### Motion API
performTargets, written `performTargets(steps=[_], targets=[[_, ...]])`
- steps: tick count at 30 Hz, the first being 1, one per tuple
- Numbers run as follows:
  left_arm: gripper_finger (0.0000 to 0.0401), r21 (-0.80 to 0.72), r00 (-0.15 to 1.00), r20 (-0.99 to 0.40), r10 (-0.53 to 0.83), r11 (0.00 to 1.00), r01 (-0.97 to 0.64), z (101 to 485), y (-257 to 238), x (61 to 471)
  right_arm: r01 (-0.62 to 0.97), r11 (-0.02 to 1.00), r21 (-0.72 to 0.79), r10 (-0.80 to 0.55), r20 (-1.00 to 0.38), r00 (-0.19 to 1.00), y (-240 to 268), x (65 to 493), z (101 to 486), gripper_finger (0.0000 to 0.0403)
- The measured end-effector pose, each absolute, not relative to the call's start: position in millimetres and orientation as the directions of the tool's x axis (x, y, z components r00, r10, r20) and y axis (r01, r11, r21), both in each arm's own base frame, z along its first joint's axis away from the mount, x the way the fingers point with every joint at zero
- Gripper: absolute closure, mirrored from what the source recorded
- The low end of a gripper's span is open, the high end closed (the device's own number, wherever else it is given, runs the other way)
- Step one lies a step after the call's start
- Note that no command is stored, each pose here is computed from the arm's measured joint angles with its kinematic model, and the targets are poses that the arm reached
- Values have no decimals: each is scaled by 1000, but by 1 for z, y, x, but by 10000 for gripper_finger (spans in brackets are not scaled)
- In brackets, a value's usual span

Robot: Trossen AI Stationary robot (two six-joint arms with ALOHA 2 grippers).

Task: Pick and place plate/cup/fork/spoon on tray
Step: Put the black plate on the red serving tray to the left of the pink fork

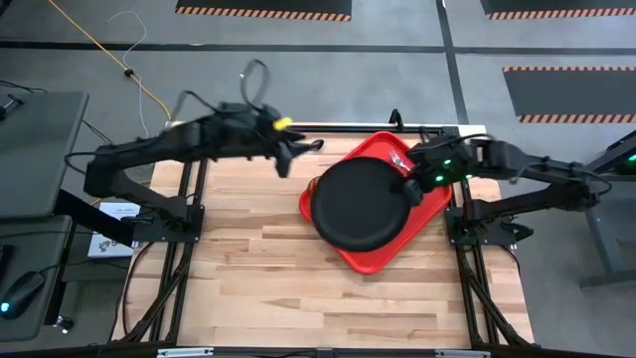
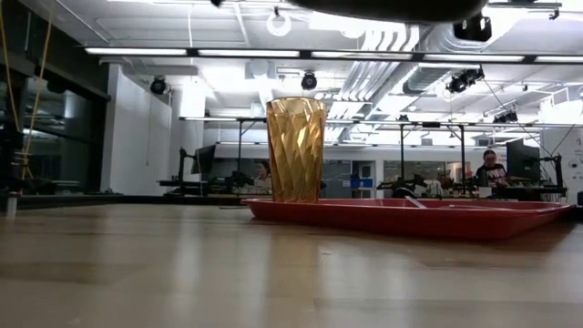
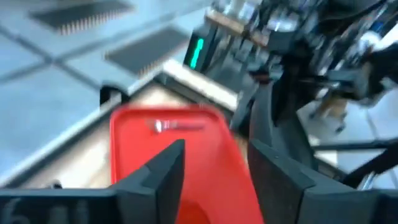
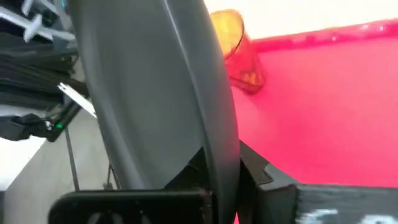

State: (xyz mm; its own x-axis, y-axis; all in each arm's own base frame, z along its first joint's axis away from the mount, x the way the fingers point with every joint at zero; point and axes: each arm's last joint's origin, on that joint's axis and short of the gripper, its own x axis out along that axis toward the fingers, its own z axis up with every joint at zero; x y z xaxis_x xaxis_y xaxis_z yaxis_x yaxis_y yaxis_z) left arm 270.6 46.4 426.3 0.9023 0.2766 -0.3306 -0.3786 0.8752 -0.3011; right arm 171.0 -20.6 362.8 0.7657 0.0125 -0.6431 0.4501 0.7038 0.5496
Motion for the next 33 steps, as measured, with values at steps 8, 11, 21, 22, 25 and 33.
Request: performTargets(steps=[8, 11, 21, 22, 25, 33], targets=[[217, -186, 973, -41, 226, 955, -229, 479, 24, 201, 755, 569, 326, -246, -809, 534, -23, 113, 363, 397], [221, -161, 977, 31, 212, 965, -205, 483, 16, 185, 843, 488, 227, -267, -880, 392, -23, 105, 340, 398], [224, -184, 971, 171, 166, 974, -134, 471, 1, 182, 865, 328, 380, -139, -886, 442, -32, 137, 220, 398], [224, -186, 971, 173, 163, 974, -131, 471, 0, 182, 858, 313, 407, -140, -874, 466, -35, 139, 213, 398], [224, -188, 970, 182, 158, 974, -124, 471, -1, 184, 865, 258, 430, -125, -873, 471, -39, 137, 193, 398], [224, -198, 967, 200, 159, 973, -119, 473, -1, 184, 906, 99, 411, -113, -900, 421, -43, 127, 167, 385]])
